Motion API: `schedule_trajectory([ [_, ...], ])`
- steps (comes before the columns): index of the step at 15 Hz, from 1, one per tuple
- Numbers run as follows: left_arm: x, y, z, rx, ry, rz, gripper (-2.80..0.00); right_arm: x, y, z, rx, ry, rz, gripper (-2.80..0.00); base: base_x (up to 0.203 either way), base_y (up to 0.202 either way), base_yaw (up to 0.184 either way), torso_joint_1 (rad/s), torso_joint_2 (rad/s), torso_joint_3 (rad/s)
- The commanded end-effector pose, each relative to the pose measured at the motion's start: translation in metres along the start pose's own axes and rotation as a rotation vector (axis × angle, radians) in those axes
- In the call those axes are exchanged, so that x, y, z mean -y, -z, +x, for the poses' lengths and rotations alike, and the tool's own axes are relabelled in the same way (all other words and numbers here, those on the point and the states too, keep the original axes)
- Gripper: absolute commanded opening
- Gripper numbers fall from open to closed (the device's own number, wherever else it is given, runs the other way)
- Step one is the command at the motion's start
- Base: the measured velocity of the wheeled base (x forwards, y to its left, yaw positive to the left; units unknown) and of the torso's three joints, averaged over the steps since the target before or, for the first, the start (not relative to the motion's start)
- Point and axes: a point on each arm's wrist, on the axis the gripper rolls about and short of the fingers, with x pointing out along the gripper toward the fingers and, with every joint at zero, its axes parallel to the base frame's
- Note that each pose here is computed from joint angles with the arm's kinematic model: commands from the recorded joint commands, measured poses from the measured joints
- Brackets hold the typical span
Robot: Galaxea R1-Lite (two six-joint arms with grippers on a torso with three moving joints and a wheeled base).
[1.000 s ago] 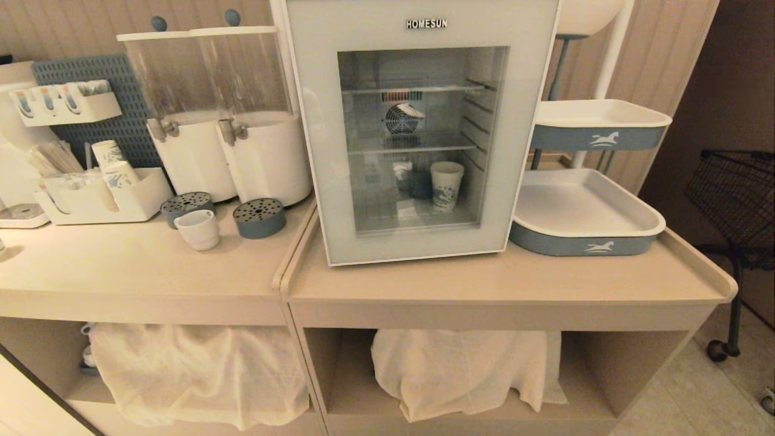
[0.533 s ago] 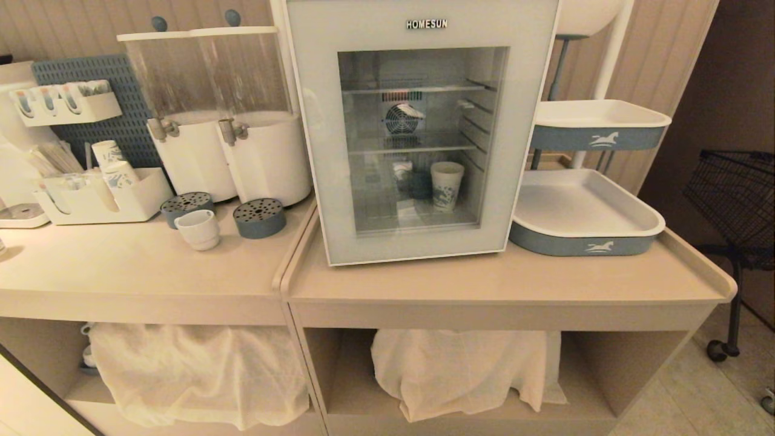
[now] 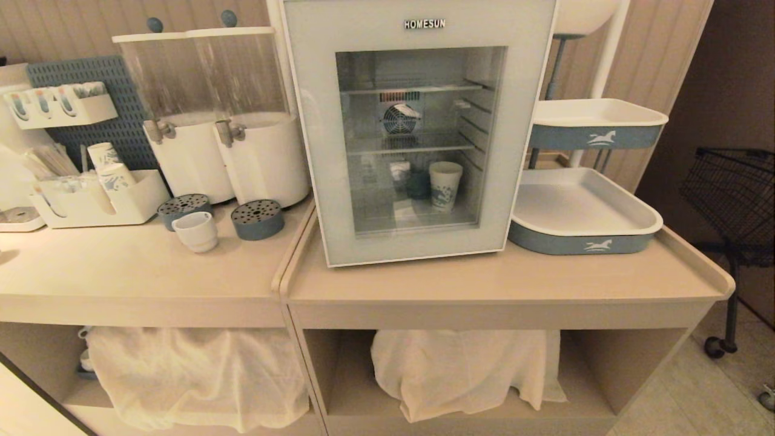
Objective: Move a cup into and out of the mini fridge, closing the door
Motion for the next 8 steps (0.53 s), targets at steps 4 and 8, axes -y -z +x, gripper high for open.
schedule_trajectory([
  [4, 0.0000, 0.0005, 0.0001, -0.003, 0.000, -0.001, -2.80, 0.0000, -0.0001, 0.0001, -0.001, -0.001, 0.000, -2.80, 0.001, 0.184, -0.001, 0.001, 0.00, 0.003],
  [8, 0.0000, 0.0005, 0.0001, -0.003, 0.000, -0.001, -2.80, 0.0000, -0.0001, 0.0001, -0.001, -0.001, 0.000, -2.80, -0.037, 0.175, 0.000, 0.001, 0.00, 0.001],
])
